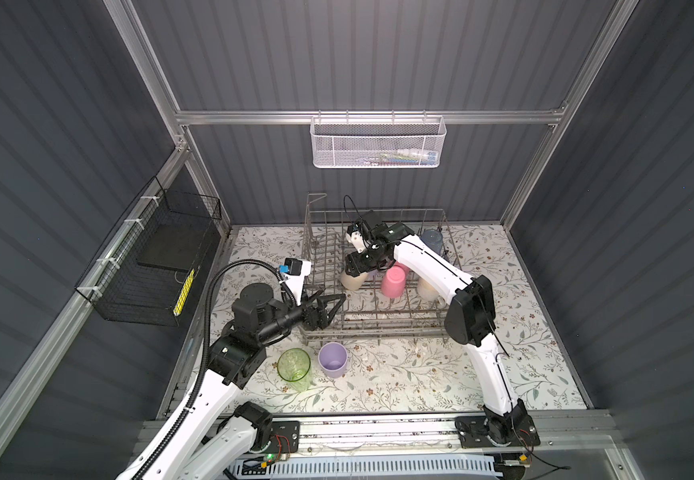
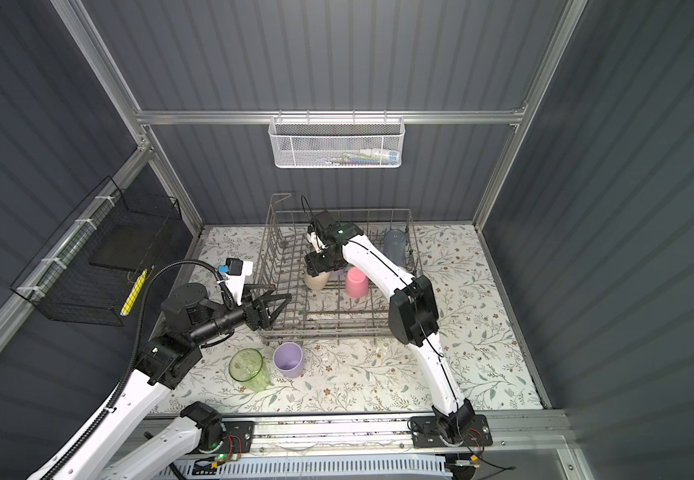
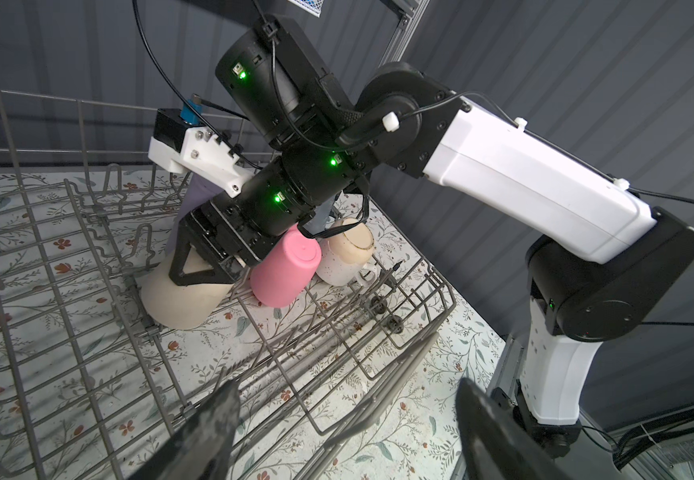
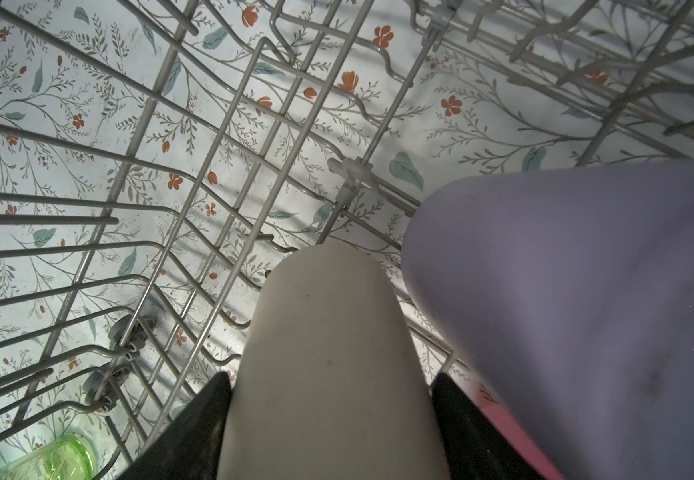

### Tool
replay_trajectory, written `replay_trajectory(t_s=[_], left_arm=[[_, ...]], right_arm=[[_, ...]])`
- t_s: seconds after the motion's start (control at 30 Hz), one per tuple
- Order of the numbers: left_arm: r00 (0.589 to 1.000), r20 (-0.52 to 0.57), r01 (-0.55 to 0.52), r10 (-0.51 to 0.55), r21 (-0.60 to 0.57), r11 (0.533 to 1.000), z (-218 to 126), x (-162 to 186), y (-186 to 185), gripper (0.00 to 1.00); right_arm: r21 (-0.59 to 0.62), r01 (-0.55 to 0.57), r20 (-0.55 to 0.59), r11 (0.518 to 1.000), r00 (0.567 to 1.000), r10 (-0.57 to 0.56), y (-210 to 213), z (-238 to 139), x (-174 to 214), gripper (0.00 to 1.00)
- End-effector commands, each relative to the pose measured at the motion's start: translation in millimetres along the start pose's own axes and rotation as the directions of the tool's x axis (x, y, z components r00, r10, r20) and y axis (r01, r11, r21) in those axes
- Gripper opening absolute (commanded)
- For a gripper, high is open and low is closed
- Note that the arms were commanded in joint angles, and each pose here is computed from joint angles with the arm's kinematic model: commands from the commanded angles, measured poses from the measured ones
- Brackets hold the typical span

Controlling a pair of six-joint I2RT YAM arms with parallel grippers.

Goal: Load the cups into the dish rack

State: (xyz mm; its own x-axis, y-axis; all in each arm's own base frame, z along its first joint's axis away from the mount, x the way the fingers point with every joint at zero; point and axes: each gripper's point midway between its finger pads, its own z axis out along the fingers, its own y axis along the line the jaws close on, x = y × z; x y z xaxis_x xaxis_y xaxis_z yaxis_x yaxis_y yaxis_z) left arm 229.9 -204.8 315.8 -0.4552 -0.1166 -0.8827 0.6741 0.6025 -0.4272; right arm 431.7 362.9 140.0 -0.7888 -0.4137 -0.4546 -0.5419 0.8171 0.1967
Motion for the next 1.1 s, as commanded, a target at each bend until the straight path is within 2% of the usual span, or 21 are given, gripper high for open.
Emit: replay_trajectory(t_s=[0.0, 0.43, 0.8, 1.07], left_arm=[[1.000, -0.010, -0.017, 0.017, 0.000, 1.000, 1, 5, 3, 0.81], [1.000, -0.019, -0.016, 0.016, 0.001, 1.000, 1, 7, 3, 0.81], [1.000, -0.020, -0.014, 0.014, 0.000, 1.000, 2, 8, 4, 0.81], [1.000, -0.012, -0.020, 0.020, -0.004, 1.000, 0, 4, 2, 0.81]], right_arm=[[0.008, 0.001, 0.001, 1.000, 1.000, -0.001, 4, -1, -2, 0.55], [0.009, 0.000, -0.026, 1.000, 1.000, 0.000, 7, 10, 5, 0.76], [0.012, -0.002, -0.030, 1.000, 1.000, 0.002, 9, 9, 7, 0.82], [-0.013, -0.008, 0.029, 1.000, 1.000, 0.008, 17, -23, -4, 0.84]])
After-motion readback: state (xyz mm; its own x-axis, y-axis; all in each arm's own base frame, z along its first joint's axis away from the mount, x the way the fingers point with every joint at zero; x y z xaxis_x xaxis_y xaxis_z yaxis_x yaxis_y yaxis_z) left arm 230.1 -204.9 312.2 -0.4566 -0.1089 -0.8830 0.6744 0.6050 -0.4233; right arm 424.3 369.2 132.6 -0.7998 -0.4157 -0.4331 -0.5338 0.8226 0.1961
